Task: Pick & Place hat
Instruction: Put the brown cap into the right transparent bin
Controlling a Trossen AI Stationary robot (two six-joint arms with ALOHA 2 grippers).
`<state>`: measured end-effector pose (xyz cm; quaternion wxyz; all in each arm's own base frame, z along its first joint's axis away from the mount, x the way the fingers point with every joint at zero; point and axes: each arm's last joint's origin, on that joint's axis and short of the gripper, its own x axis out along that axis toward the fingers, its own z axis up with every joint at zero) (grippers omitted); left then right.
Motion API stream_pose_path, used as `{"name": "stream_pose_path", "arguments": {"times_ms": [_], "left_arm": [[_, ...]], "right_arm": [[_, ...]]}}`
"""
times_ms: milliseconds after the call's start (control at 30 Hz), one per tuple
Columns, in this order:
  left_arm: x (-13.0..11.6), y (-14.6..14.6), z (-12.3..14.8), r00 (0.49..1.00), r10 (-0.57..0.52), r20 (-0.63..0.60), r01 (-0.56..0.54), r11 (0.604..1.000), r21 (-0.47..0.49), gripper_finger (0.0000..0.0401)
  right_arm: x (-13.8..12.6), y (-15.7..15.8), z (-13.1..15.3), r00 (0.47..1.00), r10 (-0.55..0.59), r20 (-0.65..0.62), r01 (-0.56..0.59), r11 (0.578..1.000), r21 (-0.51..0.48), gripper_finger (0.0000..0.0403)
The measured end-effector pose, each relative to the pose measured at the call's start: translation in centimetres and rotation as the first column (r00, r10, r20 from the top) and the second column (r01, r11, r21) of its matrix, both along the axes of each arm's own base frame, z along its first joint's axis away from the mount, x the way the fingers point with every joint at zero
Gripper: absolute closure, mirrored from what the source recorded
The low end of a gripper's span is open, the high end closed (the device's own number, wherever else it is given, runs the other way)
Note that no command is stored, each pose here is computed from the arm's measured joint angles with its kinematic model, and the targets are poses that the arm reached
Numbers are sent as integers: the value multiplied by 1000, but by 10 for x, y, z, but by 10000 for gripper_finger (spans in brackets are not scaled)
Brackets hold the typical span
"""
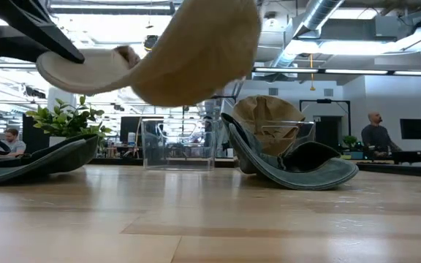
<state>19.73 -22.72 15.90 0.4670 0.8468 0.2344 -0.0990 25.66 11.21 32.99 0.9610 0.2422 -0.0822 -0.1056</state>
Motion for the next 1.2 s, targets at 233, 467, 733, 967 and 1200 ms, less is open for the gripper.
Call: {"name": "stream_pose_path", "arguments": {"times_ms": [233,467,733,967,1200], "left_arm": [[0,-1,1,996,-69,-54,78,980,182,383],[1,-2,2,995,-85,-58,94,977,191,383],[-1,-5,2,994,-97,-49,104,978,180,383],[-1,-5,3,994,-97,-47,104,979,178,383],[-2,-5,3,994,-98,-45,105,979,176,375]], "right_arm": [[2,-48,-11,975,130,-181,-97,979,179,403],[17,-72,-33,895,327,-304,-241,927,288,403],[37,-77,-60,818,435,-376,-317,886,338,375],[51,-85,-79,794,449,-410,-306,877,370,300],[62,-96,-97,766,489,-418,-280,838,468,233]]}}
